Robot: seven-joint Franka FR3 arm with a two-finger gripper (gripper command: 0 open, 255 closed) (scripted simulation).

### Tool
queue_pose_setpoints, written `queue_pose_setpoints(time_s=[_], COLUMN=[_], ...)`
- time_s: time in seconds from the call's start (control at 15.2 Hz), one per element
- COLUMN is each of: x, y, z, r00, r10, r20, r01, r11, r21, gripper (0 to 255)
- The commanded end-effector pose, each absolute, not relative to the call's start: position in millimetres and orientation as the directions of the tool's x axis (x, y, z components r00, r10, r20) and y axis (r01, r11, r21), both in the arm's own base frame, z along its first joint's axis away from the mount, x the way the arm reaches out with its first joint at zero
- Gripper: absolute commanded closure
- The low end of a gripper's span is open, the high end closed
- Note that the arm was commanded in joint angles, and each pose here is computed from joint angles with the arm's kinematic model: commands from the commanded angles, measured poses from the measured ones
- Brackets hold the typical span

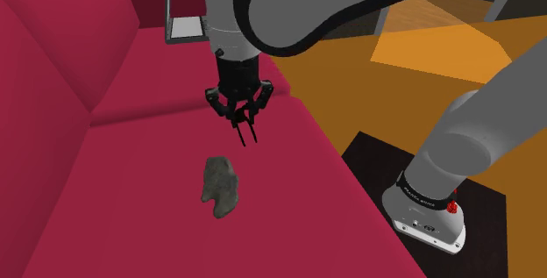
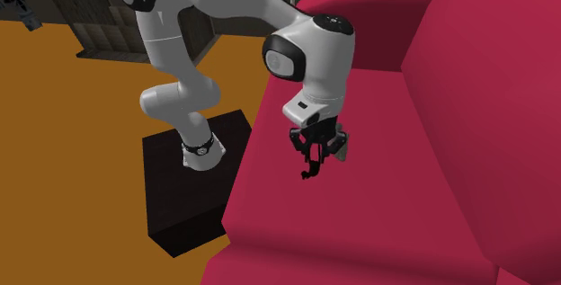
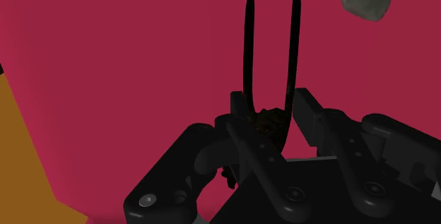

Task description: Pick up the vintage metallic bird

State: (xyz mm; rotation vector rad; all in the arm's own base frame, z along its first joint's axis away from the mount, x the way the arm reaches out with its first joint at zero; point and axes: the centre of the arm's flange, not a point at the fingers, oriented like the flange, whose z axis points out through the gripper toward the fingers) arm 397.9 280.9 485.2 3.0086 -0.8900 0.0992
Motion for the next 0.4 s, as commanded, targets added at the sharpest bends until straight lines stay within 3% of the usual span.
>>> queue_pose_setpoints(time_s=[0.0, 0.33], x=[398.6, 398.6], y=[280.4, 280.4], z=[495.8, 512.4], r00=[0.837, 0.837], r10=[-0.543, -0.543], r20=[0.061, 0.061], r01=[-0.544, -0.544], r11=[-0.839, -0.839], r21=[-0.015, -0.015], gripper=[255, 255])
